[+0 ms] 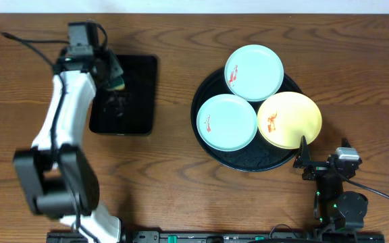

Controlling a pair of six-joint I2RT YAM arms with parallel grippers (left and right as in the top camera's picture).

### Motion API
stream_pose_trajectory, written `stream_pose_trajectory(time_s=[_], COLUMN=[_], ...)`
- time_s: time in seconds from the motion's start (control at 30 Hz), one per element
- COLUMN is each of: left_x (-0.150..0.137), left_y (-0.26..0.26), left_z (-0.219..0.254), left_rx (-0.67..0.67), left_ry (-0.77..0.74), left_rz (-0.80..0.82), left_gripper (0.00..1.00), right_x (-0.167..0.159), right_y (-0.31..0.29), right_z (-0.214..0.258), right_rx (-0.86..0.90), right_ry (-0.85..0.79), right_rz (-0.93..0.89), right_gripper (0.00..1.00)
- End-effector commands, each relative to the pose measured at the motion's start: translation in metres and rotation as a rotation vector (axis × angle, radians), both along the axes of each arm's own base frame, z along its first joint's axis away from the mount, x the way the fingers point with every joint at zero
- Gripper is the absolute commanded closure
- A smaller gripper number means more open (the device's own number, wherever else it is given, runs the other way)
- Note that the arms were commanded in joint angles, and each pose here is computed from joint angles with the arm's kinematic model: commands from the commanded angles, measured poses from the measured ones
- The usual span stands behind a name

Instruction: Clean dirty plates on tray and stack at the side

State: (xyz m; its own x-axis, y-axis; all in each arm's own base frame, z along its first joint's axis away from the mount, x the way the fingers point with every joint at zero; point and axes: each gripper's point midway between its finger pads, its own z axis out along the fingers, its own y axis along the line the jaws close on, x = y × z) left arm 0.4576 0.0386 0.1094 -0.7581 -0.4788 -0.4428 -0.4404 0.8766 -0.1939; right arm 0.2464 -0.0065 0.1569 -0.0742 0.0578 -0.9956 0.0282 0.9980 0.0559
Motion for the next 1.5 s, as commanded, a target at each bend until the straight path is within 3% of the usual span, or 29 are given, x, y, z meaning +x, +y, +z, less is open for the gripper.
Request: stream_pose_trajectory(time_s=[0.0,0.1,0.27,0.4,0.53,1.47], left_x=[-0.001,0.005,0.009,0.004,-0.004,0.003], left_y=[0.001,0.001,-0.012,-0.018,-0.018,-0.018], left_z=[-0.026,-0.004,0.080,0.151,0.191,0.185], left_rx=[-0.004,0.000,-0.048,-0.049,-0.037,-0.036], left_ry=[0.046,-0.010,-0.226,-0.422,-0.529,-0.529], left_rz=[0.004,0.003,-0.043,-0.069,-0.072,-0.073], left_gripper=[0.92,0.93,0.93,0.92,0.93,0.93], right_x=[0.000,0.000,0.000,0.000,0.000,0.000], right_y=[0.001,0.001,0.001,0.001,0.001,0.001], right_z=[-0.001,-0.001,-0.001,-0.001,-0.001,-0.001], right_rx=[-0.012,-0.012,-0.012,-0.012,-0.012,-0.012], right_ry=[0.001,0.001,0.001,0.001,0.001,0.001], right_rz=[0.004,0.004,0.004,0.004,0.004,0.004], right_gripper=[0.01,0.01,0.01,0.01,0.01,0.01])
